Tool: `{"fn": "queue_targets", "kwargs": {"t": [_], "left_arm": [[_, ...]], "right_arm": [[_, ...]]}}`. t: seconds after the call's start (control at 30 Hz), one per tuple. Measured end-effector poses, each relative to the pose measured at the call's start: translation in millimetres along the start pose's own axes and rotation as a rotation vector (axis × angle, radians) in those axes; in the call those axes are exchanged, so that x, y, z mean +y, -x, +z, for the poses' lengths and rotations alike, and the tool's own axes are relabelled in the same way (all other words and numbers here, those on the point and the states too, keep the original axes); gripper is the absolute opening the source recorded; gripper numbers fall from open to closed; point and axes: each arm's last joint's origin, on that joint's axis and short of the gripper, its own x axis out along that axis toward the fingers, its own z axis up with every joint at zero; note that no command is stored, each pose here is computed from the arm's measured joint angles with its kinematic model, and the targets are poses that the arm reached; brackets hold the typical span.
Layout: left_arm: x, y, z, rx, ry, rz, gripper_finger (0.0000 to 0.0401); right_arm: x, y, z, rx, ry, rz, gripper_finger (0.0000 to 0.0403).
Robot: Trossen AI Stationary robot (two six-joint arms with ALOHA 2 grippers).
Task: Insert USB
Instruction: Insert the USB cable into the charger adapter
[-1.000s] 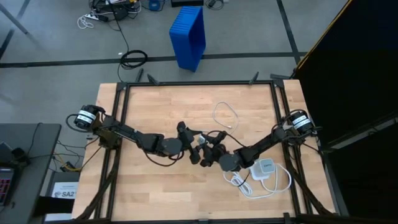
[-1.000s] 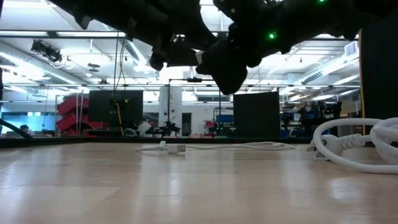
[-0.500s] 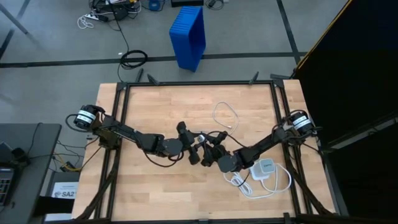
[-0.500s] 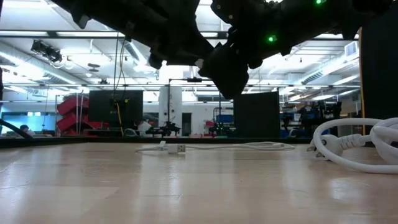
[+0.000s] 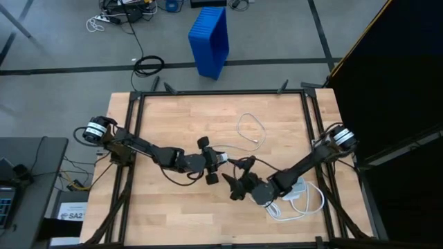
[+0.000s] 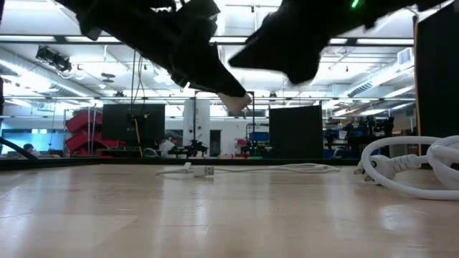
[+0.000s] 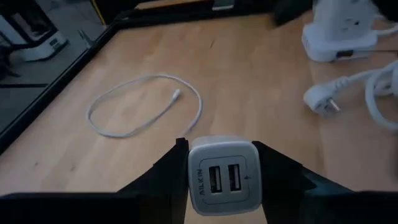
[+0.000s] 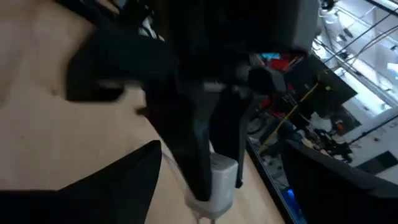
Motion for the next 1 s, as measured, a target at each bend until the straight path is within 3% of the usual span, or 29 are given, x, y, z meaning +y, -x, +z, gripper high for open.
{"fn": "queue_targets", "kwargs": {"t": [0.13,0.27,0.33,0.47,0.67,1.0], "left_arm": [[-3.4,10.3,6.4,-0.007,0.000,-0.068,0.0128],[-2.6,15.2,9.4,0.066,-0.021,-0.098,0.0128],[-3.8,15.9,17.7,0.078,-0.018,-0.119,0.0128],[-7.1,13.2,34.8,0.107,-0.049,-0.187,0.0128],[-6.4,15.2,42.2,0.165,-0.072,-0.190,0.0128],[-9.7,10.4,40.7,0.166,-0.065,-0.221,0.0128]], "right_arm": [[-26.4,1.9,1.8,0.061,-0.161,0.109,0.0286],[-48.2,-12.2,-8.6,0.210,-0.382,0.459,0.0261],[-51.8,-21.8,-14.2,0.255,-0.416,0.552,0.0248],[-52.5,-31.7,-20.8,0.269,-0.370,0.577,0.0230],[-54.8,-36.0,-20.2,0.244,-0.353,0.554,0.0218],[-56.0,-37.6,-12.3,0.174,-0.407,0.559,0.0239]]}}
